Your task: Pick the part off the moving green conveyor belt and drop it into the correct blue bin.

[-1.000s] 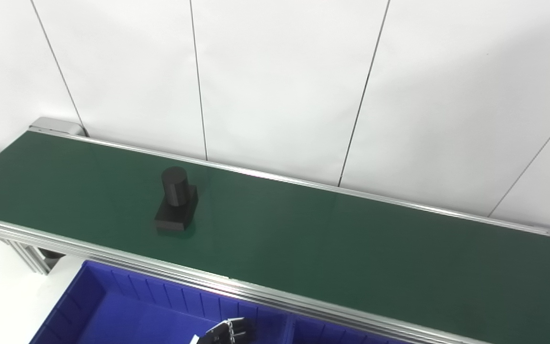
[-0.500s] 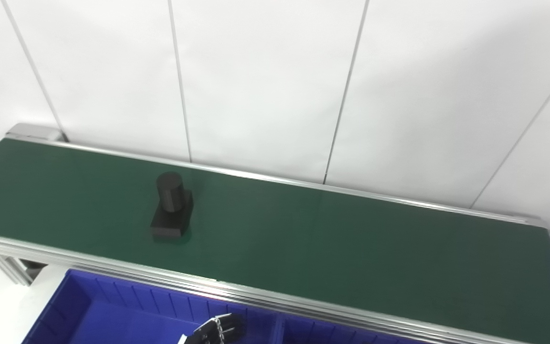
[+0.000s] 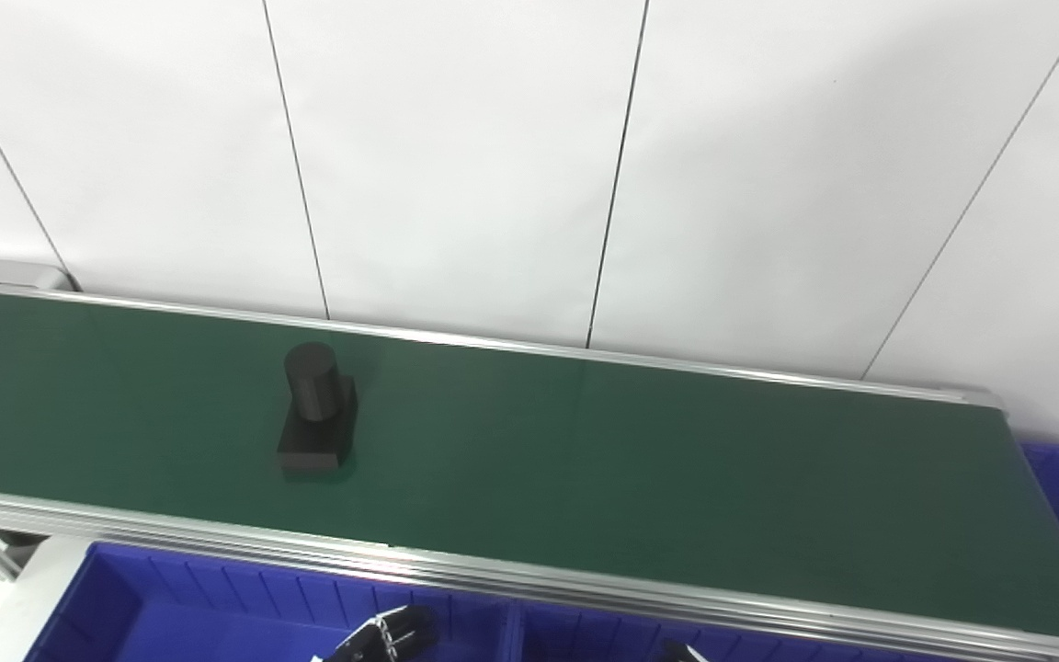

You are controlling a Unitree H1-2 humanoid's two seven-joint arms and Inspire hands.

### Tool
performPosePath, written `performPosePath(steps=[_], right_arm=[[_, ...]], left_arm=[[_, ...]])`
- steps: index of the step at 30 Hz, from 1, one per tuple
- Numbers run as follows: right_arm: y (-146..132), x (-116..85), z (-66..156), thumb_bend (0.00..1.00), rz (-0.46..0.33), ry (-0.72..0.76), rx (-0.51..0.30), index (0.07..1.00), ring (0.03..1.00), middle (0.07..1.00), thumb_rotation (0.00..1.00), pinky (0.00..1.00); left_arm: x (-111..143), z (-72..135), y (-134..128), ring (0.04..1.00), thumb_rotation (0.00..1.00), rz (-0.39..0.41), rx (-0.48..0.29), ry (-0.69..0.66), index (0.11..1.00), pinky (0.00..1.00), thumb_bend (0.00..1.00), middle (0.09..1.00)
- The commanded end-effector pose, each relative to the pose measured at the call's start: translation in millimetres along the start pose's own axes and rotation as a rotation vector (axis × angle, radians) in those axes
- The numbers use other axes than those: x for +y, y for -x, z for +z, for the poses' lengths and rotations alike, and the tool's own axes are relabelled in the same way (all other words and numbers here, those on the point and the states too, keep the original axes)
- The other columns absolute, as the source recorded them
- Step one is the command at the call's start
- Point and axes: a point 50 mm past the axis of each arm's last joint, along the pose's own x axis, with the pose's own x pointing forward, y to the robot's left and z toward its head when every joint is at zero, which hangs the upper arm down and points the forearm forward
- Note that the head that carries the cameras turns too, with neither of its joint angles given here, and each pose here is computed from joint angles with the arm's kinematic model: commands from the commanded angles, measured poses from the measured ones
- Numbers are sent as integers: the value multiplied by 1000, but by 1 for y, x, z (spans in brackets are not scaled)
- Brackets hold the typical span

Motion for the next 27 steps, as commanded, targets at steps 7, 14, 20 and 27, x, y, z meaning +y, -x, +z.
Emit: performPosePath(steps=[7, 14, 20, 27], right_arm=[[-42, -19, 46, 623, 52, 24, -248, 813, 716, 769, 7, 625], [-99, -28, 103, 665, 110, 57, -419, 793, 715, 760, 9, 652], [-143, -18, 160, 707, 208, 141, -469, 839, 741, 795, 110, 692], [-189, -2, 200, 734, 255, 185, -510, 859, 752, 809, 132, 680]], left_arm=[[-2, 11, -9, 737, 0, -7, -73, -22, 705, 831, 279, 752], [1, 16, -8, 729, 0, 10, -86, -33, 713, 776, 390, 749], [3, 21, -10, 709, 0, 11, -103, -33, 701, 749, 457, 742], [3, 21, -8, 700, 0, 15, -97, -29, 694, 723, 496, 732]])
